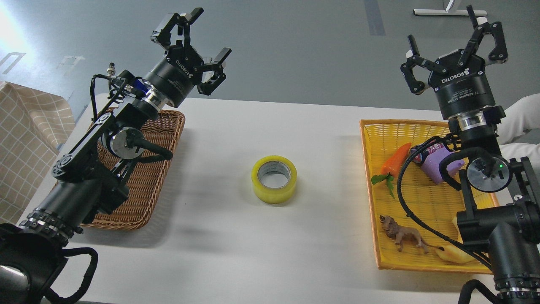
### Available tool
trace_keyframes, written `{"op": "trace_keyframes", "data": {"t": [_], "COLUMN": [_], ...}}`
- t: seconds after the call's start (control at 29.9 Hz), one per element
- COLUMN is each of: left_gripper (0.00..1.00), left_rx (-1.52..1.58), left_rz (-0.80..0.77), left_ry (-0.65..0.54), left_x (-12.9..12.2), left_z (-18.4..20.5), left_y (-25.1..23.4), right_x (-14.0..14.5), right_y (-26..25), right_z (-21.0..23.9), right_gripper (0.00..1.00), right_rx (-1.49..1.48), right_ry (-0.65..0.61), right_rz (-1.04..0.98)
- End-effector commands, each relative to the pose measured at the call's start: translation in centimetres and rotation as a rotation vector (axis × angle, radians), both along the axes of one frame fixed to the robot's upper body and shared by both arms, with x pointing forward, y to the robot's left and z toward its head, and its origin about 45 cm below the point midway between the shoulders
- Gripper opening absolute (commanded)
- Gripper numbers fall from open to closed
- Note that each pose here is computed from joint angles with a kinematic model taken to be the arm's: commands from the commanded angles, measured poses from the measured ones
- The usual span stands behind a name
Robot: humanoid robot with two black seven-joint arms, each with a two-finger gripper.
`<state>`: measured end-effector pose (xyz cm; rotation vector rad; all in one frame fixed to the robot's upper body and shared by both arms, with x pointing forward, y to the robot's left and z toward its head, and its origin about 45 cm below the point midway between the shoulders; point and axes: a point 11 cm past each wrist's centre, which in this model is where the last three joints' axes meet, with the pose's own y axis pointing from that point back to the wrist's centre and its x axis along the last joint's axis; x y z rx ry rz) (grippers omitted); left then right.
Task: Place and transfer tape with both arms
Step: 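Reach the left gripper toward the tape roll on the table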
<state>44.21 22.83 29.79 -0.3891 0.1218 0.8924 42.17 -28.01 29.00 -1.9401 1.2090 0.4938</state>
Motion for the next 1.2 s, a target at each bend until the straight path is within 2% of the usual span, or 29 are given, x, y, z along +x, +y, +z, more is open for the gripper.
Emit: {"op": "trace_keyframes", "data": {"t": [0.0, 0.17, 0.27, 0.4, 0.74, 0.87, 0.94, 1.17], "left_gripper": [0.98, 0.98, 0.98, 0.98, 0.98, 0.98, 0.98, 0.98], "left_rx": [0.086, 0.351, 0.410, 0.490, 1.102, 1.262, 1.381, 1.576], "left_rz": [-0.041, -0.097, -0.116, -0.110, -0.198, -0.221, -0.276, -0.355], "left_ry": [-0.074, -0.262, -0.338, -0.381, -0.444, -0.503, -0.537, -0.608], "left_x": [-0.7, -1.9, -2.7, -2.9, -3.4, -3.5, -4.2, -5.3], "left_z": [1.4, 4.0, 5.5, 6.2, 1.3, 0.1, -2.1, -5.5], "left_y": [-1.3, -3.9, -4.5, -4.7, -5.6, -6.1, -6.9, -8.0], "right_x": [-0.3, -0.5, -0.7, -0.8, -1.1, -1.5, -1.8, -2.2], "right_y": [-0.8, -1.1, -1.2, -1.5, -1.6, -1.8, -2.0, -2.2], "right_z": [-0.4, -0.8, -1.3, -1.5, -2.1, -2.9, -3.6, -4.4], "right_gripper": [0.99, 0.99, 0.99, 0.99, 0.99, 0.99, 0.99, 0.99], "right_rx": [0.043, 0.064, 0.065, 0.068, 0.066, 0.066, 0.066, 0.066], "right_ry": [0.011, 0.022, 0.031, 0.036, 0.051, 0.069, 0.085, 0.102], "right_rz": [-0.007, -0.009, -0.015, -0.020, -0.023, -0.028, -0.035, -0.039]}}
